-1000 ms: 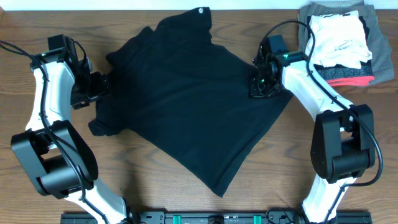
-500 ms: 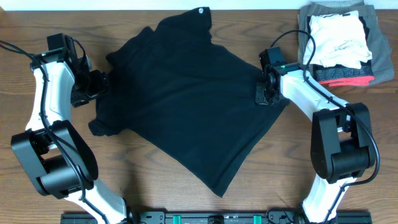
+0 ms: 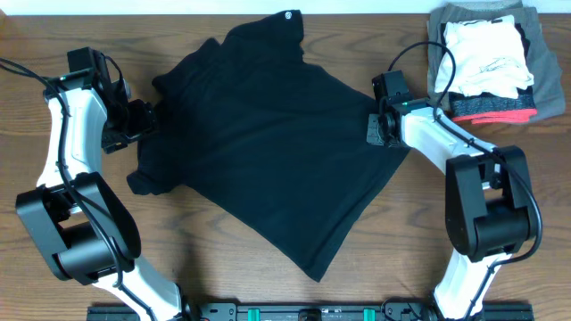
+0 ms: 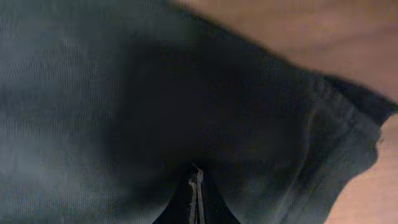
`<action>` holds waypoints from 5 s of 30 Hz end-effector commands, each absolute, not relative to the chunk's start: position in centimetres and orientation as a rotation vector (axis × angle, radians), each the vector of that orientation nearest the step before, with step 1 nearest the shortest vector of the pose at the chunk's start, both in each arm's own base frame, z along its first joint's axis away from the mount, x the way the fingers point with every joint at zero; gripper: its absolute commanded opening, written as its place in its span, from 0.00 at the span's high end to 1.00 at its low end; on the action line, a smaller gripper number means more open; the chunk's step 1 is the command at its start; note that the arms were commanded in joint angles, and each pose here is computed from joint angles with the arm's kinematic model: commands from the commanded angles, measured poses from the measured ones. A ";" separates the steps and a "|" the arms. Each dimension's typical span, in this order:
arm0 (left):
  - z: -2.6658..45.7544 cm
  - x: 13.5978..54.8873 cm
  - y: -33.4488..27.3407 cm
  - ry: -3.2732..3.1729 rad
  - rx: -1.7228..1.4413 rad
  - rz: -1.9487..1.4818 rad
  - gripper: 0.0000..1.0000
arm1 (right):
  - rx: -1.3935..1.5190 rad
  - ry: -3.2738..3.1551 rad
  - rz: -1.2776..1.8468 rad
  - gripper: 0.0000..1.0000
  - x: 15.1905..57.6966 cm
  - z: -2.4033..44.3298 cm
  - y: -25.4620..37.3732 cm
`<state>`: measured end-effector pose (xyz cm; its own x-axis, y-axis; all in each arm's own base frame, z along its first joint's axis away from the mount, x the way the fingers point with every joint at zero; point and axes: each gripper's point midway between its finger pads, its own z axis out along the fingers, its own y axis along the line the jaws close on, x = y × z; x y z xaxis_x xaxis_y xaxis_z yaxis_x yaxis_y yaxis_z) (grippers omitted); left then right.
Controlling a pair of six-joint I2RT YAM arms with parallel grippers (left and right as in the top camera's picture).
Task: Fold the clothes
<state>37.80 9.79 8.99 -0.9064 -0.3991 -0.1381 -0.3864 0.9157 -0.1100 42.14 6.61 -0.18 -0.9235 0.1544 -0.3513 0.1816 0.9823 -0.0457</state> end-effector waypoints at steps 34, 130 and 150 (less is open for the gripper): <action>6.8 47.6 7.9 2.655 -0.335 -0.238 0.07 | -0.069 2.567 0.255 0.39 57.0 11.6 10.8; 26.1 33.0 10.2 2.448 -0.783 -0.141 0.02 | -0.160 3.005 0.155 0.49 37.9 21.1 13.3; 13.6 21.0 6.6 2.825 -1.195 -0.093 0.02 | -0.177 3.346 0.143 0.44 29.9 6.6 16.8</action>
<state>22.62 6.93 15.43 -0.7446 -0.6615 -0.0895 -0.6524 0.7495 -0.1124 31.52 15.29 7.97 -0.9815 -0.1089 0.1576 -0.0982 0.9924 0.0739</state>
